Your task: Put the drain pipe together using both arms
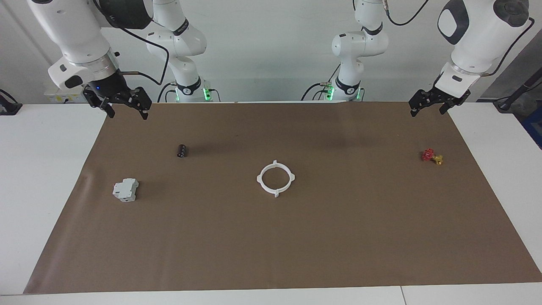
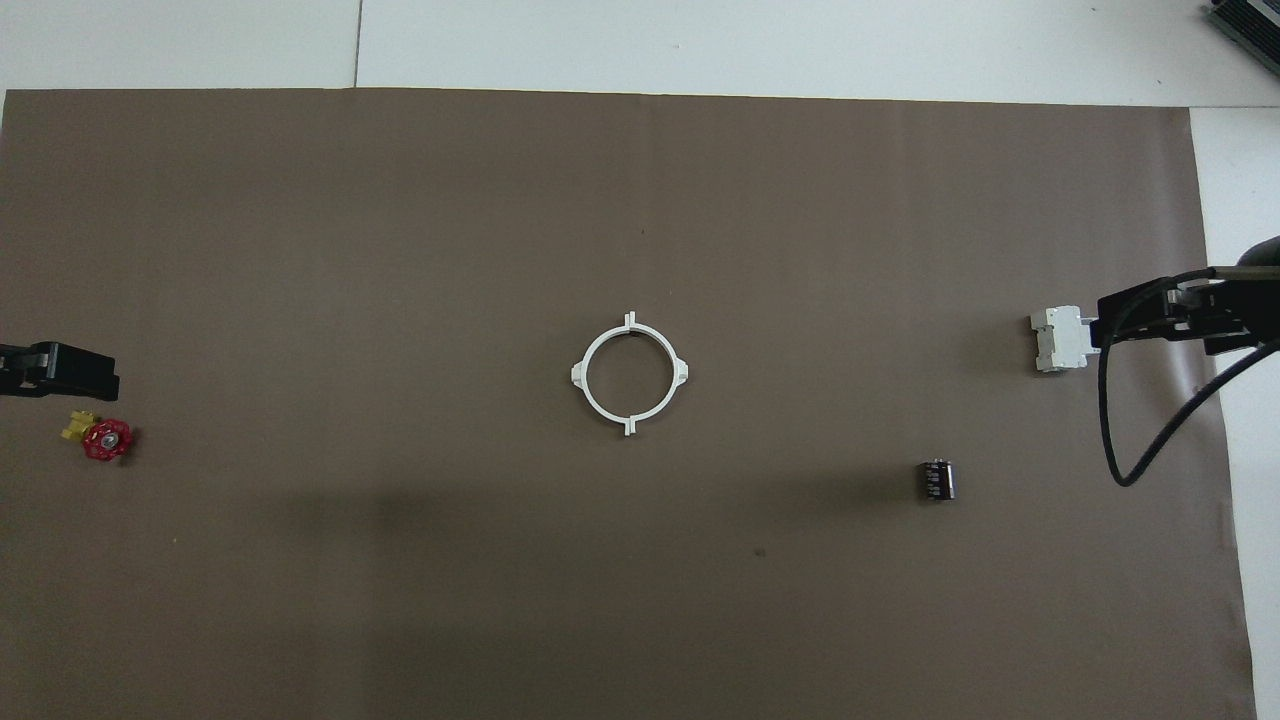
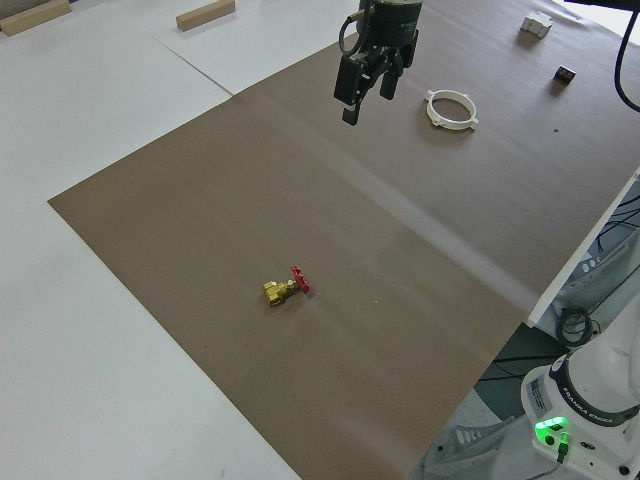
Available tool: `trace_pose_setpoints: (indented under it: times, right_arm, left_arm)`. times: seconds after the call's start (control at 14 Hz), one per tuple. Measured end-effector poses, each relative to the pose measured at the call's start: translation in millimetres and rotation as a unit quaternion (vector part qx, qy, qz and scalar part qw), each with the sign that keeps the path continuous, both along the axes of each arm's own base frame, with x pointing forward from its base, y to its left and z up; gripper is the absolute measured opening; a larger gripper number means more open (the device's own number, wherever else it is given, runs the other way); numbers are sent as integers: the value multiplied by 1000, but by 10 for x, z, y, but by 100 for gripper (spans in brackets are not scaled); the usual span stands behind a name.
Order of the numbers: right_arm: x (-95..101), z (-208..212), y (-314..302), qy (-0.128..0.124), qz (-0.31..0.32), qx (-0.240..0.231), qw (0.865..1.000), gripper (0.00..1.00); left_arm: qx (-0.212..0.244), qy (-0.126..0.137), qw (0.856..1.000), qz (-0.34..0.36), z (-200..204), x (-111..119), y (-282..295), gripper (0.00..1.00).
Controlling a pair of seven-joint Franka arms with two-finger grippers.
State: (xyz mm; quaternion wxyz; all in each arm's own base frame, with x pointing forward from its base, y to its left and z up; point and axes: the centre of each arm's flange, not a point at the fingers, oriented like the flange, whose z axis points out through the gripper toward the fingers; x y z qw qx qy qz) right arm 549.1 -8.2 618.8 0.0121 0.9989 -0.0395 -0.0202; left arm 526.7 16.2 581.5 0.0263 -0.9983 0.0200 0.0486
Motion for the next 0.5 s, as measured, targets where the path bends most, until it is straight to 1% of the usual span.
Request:
trace_pose_setpoints:
  times: [0.29,0.5]
  right_arm:
    - [-7,-6,39,3,0,18,1000,100]
    - [-8,-6,34,3,-1,18,1000,100]
  left_arm:
    - [-1,17,1000,-25,16,-11,-284,100]
    - [1,11,999,-41,68,-13,-496,100]
